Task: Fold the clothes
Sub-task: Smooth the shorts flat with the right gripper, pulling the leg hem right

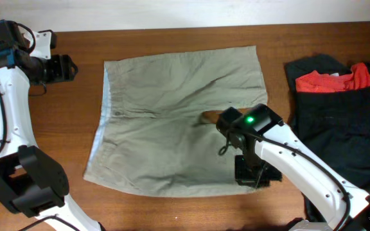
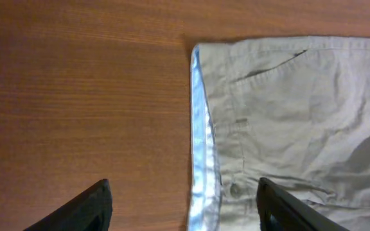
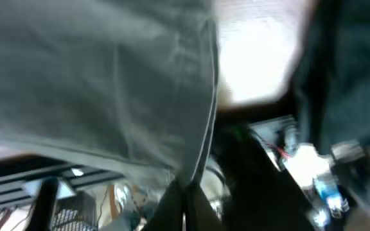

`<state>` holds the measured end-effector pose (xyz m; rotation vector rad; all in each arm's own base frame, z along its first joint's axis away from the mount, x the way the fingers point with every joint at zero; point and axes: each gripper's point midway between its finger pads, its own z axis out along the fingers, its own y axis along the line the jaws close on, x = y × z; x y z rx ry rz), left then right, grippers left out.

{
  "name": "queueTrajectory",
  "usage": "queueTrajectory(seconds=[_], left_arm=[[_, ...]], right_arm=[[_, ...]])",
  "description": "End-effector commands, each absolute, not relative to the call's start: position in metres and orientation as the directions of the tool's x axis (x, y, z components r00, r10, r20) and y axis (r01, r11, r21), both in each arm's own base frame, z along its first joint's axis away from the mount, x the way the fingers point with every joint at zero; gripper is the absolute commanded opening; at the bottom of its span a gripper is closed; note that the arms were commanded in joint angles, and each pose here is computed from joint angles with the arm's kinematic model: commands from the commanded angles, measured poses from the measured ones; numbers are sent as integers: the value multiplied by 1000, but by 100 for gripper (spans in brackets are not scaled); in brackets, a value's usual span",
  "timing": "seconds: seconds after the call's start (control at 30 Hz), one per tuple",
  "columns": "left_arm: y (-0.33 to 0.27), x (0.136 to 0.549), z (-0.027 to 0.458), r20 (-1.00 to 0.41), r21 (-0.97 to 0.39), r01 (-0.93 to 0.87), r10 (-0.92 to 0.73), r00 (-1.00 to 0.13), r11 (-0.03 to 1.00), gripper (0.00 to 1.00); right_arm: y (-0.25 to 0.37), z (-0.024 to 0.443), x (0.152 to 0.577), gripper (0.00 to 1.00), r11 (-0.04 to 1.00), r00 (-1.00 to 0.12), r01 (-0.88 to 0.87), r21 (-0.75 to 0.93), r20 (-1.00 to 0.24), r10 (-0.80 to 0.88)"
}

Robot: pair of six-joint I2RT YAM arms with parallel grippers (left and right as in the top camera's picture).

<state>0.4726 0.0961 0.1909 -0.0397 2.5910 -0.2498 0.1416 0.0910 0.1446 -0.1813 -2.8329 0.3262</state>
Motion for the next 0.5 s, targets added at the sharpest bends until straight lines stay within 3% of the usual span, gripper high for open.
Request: queueTrajectory(seconds=[0.0,0.07,0.1,0.13,0.17,0.27,0.33,0.4,0.47], left_arm=[[65,478,199,-534,-181,131,15,-846,975,73],[50,481,193,-524,-168,170,59,-850,971,73],[42,483,187,-511,-154,181,79,-856,971,74],[38,484,181,-496,-140,185,93,-863,973,75],[34,484,175,-483,-135,191,104,-869,972,77],[31,485,164,-460,-146,192,105,-881,971,78],[30,483,159,-443,-156,191,104,-891,969,77],[28,483,159,-442,-157,194,107,-890,968,74],[24,481,158,-433,-160,200,113,-894,967,74]], right_arm=[[79,144,141,5,933,-942,176,-314,221,252],[76,142,139,23,925,-937,188,-331,221,270],[74,139,135,70,922,-934,183,-342,233,271],[70,136,132,91,915,-932,174,-363,241,273],[61,134,132,99,899,-938,166,-406,217,272],[56,121,172,96,885,-937,303,-353,62,345],[55,111,210,74,892,-919,387,-234,-16,394],[57,102,245,67,915,-919,394,-91,-40,392],[57,91,264,71,942,-942,335,13,-12,336]])
